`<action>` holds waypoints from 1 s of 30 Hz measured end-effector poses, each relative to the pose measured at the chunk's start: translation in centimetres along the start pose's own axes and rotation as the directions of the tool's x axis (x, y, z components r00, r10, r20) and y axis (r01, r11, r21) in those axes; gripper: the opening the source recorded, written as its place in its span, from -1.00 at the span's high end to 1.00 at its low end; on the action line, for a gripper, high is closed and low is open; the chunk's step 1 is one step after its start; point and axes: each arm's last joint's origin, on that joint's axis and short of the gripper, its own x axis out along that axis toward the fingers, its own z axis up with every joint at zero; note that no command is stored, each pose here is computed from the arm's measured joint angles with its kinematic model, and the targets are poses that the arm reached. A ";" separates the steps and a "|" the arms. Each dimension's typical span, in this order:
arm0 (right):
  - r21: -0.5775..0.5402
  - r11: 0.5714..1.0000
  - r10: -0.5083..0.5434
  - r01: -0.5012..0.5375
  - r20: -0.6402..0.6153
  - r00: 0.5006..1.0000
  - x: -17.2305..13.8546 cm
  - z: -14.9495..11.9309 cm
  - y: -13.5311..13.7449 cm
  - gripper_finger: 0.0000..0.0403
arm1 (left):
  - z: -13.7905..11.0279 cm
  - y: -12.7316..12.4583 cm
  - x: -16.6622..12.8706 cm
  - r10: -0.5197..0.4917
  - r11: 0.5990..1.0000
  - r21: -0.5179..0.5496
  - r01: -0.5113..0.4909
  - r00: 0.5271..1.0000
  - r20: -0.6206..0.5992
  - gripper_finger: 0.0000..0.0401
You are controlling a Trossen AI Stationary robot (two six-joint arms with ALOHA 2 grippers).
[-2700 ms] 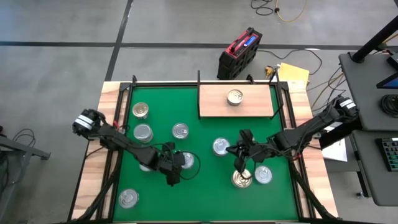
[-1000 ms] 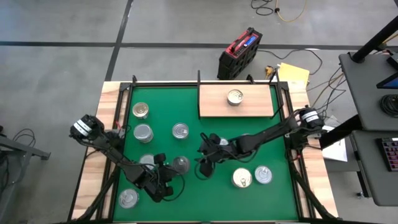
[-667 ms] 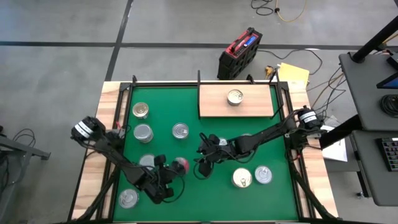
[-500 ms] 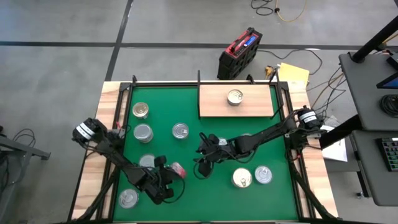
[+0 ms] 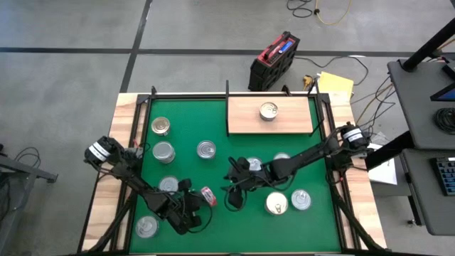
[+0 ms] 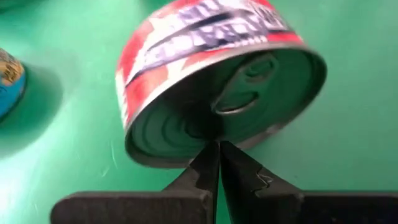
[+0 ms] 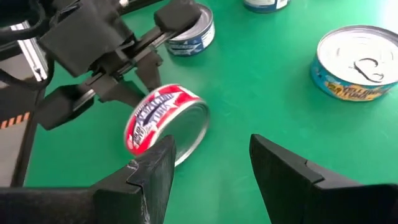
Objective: Stack canned seafood by type on shelf
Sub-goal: Put the red tuna can on the shelf
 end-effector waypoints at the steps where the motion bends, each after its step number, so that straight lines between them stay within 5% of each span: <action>1: 0.002 1.000 0.003 -0.003 -0.001 1.000 0.0 -0.1 0.1 0.01 | 0.1 0.0 0.0 0.003 1.000 -0.003 -0.003 1.000 0.010 1.00; 20: 0.118 0.993 0.005 0.001 -0.054 0.999 0.2 -1.9 1.5 0.01 | 1.3 -0.7 0.1 -0.038 0.998 -0.047 0.043 0.993 0.115 1.00; 24: -0.079 0.995 0.061 -0.066 -0.067 0.996 -0.7 -1.7 2.1 0.01 | 1.1 -0.6 0.1 -0.027 0.999 -0.033 0.030 0.994 0.106 1.00; 30: -0.436 0.895 0.068 -0.094 -0.074 0.995 -0.7 -2.7 3.3 0.01 | 1.1 -0.6 -0.8 -0.037 0.999 -0.019 0.039 0.995 0.098 1.00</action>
